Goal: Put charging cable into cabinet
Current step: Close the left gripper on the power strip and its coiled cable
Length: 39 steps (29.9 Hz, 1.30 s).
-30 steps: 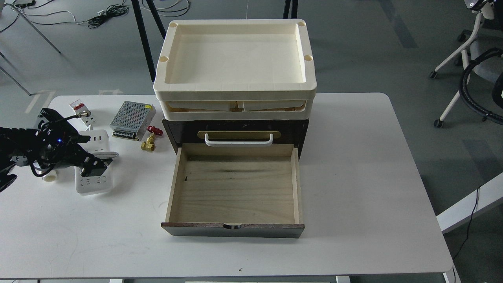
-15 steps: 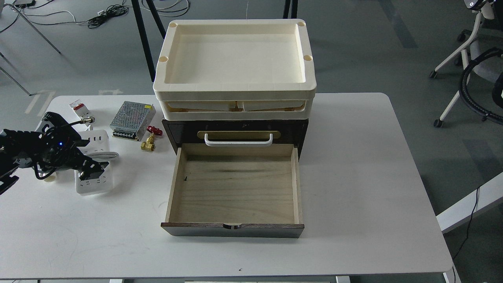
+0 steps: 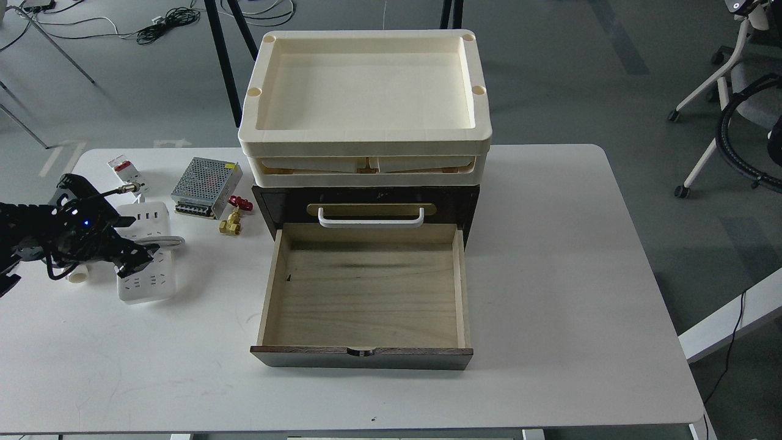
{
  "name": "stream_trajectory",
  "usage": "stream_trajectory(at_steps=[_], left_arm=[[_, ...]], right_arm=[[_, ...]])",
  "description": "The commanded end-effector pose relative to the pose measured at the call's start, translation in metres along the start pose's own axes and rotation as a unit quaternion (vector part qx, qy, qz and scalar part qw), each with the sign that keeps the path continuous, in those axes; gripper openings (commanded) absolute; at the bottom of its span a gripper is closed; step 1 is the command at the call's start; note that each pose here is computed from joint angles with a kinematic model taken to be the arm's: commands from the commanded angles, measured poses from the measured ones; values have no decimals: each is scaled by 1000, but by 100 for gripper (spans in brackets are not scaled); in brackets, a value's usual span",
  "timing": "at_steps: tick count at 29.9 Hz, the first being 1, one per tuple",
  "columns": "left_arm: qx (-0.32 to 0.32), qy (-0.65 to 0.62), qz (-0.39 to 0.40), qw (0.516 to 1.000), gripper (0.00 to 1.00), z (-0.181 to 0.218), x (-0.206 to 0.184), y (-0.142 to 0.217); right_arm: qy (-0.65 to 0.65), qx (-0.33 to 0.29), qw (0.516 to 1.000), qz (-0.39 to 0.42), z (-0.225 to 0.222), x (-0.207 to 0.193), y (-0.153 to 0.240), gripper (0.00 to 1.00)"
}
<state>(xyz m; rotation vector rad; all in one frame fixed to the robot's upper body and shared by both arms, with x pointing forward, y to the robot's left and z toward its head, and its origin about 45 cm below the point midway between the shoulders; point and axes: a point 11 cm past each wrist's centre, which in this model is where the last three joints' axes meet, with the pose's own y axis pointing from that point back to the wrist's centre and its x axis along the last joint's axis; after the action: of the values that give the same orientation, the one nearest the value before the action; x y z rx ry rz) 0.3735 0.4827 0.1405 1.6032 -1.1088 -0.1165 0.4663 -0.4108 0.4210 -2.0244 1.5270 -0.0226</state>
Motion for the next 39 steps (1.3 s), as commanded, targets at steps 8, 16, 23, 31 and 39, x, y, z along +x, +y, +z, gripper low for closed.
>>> stream_trajectory(at_steps=[8,16,23,31,39], left_arm=[[-6,-8,2,1000,58,5,-3,-2],[-7,-10,7,1000,53,6,-3,-2],[-9,-11,6,1000,43,8,-3,-4],[-11,-16,7,1000,29,10,-3,-5],[-7,-19,12,1000,21,8,-1,-6]], right_arm=[[13,2,1000,9,-9,9,5,99],[15,2,1000,12,-9,11,6,99],[15,3,1000,12,-10,12,7,99],[15,3,1000,12,-10,12,7,99],[16,3,1000,14,-10,13,7,99]])
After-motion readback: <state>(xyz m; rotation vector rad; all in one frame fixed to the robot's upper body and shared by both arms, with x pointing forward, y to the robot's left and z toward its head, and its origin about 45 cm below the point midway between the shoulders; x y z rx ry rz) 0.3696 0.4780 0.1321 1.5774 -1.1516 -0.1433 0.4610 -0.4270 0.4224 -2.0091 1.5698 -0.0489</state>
